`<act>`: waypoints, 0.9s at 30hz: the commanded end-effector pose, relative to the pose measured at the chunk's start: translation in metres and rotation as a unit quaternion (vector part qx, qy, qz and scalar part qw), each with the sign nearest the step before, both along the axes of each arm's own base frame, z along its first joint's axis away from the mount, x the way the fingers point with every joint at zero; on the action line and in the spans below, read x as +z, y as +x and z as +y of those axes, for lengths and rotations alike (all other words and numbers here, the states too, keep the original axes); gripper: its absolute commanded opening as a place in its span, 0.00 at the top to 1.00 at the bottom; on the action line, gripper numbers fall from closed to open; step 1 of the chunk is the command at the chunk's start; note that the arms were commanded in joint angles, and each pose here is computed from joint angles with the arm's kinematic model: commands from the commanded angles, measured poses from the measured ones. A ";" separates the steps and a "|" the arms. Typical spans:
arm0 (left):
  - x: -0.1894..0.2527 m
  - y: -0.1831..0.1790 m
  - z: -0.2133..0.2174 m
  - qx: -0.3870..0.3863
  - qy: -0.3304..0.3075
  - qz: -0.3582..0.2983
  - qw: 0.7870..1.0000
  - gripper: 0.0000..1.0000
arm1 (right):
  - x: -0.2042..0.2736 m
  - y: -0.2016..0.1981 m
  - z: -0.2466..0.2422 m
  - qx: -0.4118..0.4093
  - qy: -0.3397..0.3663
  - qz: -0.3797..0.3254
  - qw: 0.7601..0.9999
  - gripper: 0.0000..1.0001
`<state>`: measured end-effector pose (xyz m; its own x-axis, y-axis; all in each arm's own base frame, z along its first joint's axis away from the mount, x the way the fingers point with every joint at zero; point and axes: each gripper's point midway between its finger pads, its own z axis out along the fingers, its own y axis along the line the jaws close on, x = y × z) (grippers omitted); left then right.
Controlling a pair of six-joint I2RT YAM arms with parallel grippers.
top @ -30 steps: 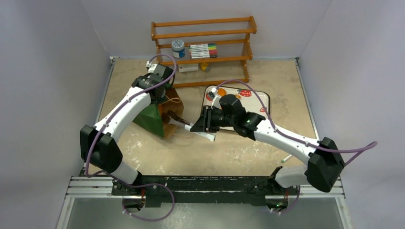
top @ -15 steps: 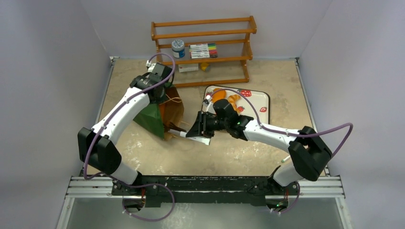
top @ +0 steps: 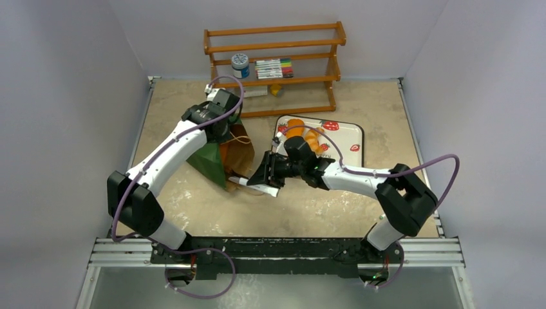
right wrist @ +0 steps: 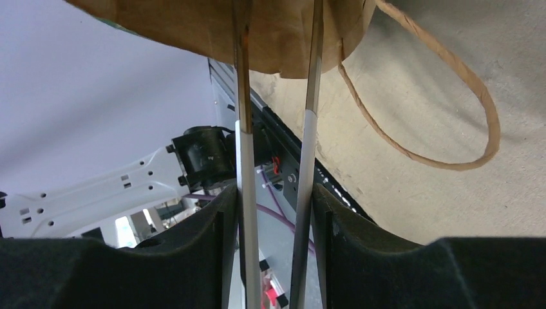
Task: Take the fake bread out of the paper bag
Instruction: Take out the fake bread from the paper bag.
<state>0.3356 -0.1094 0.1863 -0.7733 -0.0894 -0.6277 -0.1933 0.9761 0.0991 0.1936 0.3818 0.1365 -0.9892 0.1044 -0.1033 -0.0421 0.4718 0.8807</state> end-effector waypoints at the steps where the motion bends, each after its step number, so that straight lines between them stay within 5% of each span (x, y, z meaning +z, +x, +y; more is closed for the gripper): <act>1: 0.017 0.005 -0.009 0.013 -0.029 -0.044 0.999 1.00 | 0.021 0.008 0.010 -0.006 0.038 -0.003 0.999 0.54; 21: 0.007 -0.004 -0.014 0.009 -0.028 -0.034 0.999 1.00 | 0.003 0.035 0.034 -0.033 0.046 0.019 0.998 0.51; 27: 0.004 -0.004 -0.014 0.006 -0.025 -0.030 0.999 1.00 | 0.008 0.047 0.042 -0.034 0.048 0.003 0.998 0.58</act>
